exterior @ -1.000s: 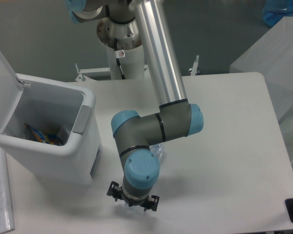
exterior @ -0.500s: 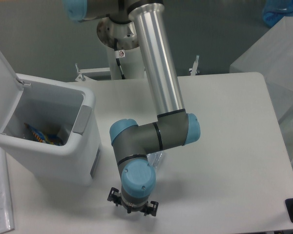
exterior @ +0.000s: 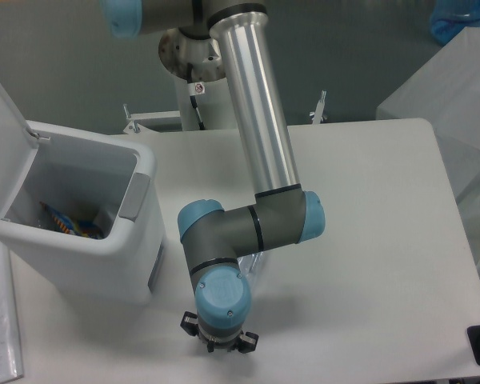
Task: Place the trash in the trash can
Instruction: 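Close the gripper around the bottle's cap end and lift it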
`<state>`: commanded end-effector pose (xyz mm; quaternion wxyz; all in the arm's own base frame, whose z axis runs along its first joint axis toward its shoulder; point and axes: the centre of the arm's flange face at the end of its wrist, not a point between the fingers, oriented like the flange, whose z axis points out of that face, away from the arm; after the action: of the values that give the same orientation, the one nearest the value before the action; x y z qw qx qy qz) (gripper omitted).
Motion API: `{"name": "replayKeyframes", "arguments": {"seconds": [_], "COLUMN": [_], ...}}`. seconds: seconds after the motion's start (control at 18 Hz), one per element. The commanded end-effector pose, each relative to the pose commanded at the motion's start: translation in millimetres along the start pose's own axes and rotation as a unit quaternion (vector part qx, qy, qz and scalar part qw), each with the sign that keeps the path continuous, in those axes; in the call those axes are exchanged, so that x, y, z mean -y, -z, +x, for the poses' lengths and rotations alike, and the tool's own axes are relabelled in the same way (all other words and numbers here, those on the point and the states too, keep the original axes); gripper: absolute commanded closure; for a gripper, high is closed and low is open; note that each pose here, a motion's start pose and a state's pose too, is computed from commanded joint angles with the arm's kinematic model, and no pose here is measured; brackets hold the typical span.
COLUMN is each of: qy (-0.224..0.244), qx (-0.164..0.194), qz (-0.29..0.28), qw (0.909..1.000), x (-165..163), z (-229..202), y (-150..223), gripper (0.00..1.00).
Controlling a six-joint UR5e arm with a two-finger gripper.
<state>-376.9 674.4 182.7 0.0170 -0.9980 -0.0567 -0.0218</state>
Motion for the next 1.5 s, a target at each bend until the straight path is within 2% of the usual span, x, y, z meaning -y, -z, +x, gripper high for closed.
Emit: {"name": "replayKeyframes", "arguments": {"seconds": [0.11,0.28,0.56,1.0,1.28,1.5], "qy": [-0.001,-0.002,0.000,0.012,0.021,0.026], "qx": [0.001,0.004,0.020,0.016,0.012,-0.005], "qz": [0.001,0.007,0.047,0.099,0.151,0.223], "qw": [1.0000,1.0000,0.9987,0.9949,0.9882,0.9744], "x": [0,0,-3,-16,-33,-56], "z": [0,1,-2,-13,-20,-26], "y": [3,13,73,134,194,263], "gripper": [0.73,0.74,0.83,0.86,0.86,0.86]}}
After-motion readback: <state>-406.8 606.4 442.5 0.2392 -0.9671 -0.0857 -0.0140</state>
